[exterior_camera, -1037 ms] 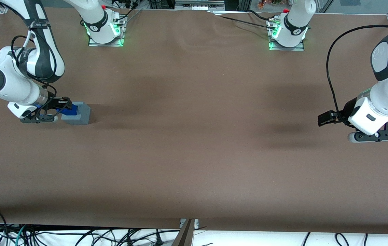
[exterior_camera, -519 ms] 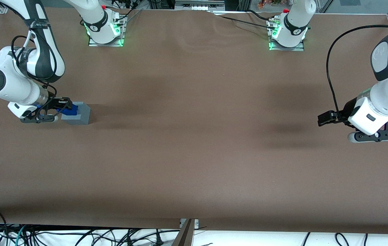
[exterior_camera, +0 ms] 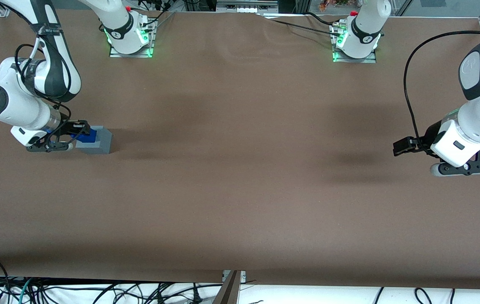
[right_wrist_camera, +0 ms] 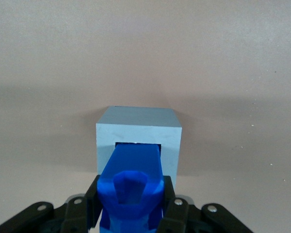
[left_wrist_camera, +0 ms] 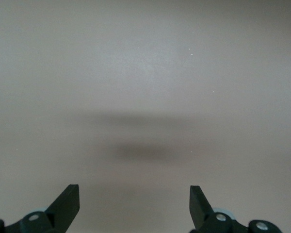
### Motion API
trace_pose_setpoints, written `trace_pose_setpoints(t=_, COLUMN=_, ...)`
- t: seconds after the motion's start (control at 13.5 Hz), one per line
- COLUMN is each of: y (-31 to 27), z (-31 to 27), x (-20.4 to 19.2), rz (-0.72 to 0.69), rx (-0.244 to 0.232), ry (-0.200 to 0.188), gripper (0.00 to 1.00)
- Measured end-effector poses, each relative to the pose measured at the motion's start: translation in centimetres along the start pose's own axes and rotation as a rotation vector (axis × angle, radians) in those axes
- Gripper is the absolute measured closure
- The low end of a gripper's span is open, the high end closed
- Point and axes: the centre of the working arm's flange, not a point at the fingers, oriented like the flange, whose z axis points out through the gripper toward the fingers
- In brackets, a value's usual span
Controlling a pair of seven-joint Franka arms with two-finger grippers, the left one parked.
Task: Insert blue part into gray base with right arm
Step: 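Lower the blue part into the gray base's square hole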
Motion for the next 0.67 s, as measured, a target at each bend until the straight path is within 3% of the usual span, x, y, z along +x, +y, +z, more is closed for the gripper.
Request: trace_pose_setpoints(t=0.67, y=-0.03, z=0.16, x=0.07, rz=-0.001, rx=-0.002, ry=0.006, gripper=0.50)
